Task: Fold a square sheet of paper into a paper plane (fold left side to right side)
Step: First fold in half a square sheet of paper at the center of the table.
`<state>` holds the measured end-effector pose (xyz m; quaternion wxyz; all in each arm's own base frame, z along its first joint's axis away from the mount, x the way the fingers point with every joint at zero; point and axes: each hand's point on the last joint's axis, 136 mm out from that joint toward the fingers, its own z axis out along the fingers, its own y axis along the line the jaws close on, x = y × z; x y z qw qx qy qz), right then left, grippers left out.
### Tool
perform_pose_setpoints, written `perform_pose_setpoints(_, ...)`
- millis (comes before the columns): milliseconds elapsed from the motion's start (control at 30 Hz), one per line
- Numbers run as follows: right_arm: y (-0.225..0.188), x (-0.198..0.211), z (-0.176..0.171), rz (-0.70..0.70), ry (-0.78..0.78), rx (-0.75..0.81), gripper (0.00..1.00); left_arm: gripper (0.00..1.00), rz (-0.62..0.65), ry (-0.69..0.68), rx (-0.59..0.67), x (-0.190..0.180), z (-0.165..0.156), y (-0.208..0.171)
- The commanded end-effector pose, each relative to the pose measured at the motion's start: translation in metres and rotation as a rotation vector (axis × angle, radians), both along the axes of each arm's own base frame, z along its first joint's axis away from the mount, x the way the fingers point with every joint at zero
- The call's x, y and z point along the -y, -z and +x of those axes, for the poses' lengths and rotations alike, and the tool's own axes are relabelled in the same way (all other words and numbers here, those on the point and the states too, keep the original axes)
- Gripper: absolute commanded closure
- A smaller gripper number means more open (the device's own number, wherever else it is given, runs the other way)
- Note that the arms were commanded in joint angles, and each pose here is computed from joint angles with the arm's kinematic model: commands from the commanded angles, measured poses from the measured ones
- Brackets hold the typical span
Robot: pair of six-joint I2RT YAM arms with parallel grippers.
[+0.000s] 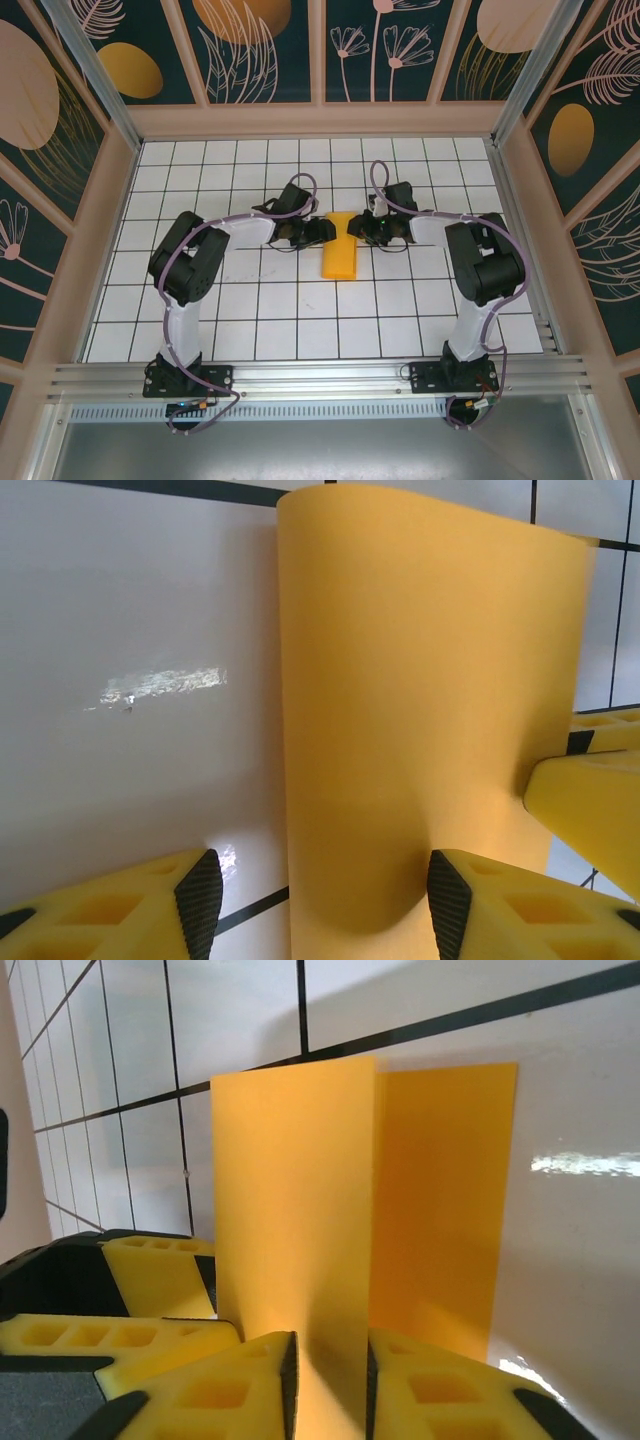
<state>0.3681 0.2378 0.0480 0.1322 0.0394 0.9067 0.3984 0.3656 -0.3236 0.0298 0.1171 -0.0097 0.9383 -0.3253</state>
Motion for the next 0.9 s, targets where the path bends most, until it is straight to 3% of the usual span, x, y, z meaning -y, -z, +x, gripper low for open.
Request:
perform_pose_setpoints(0,-0.015,0.015,0.002,-0.045,0.017,0.054,0.66,0.41,0.084,0.023,-0.023,-0.002,-0.007,0.021)
perform_pose_setpoints(167,-0.023,0.048,0.004,-0.133,0.087,0.090,0.55,0.43,0.103,0.027,-0.030,-0.003,-0.009,0.028)
perform_pose_setpoints(400,-0.025,0.083,-0.003,-0.173,0.171,0.102,0.52,0.42,0.131,0.047,-0.040,0.002,-0.013,0.036)
perform_pose_setpoints(867,-0.019,0.090,-0.010,-0.174,0.180,0.088,0.50,0.39,0.203,0.067,-0.066,0.007,-0.019,0.049)
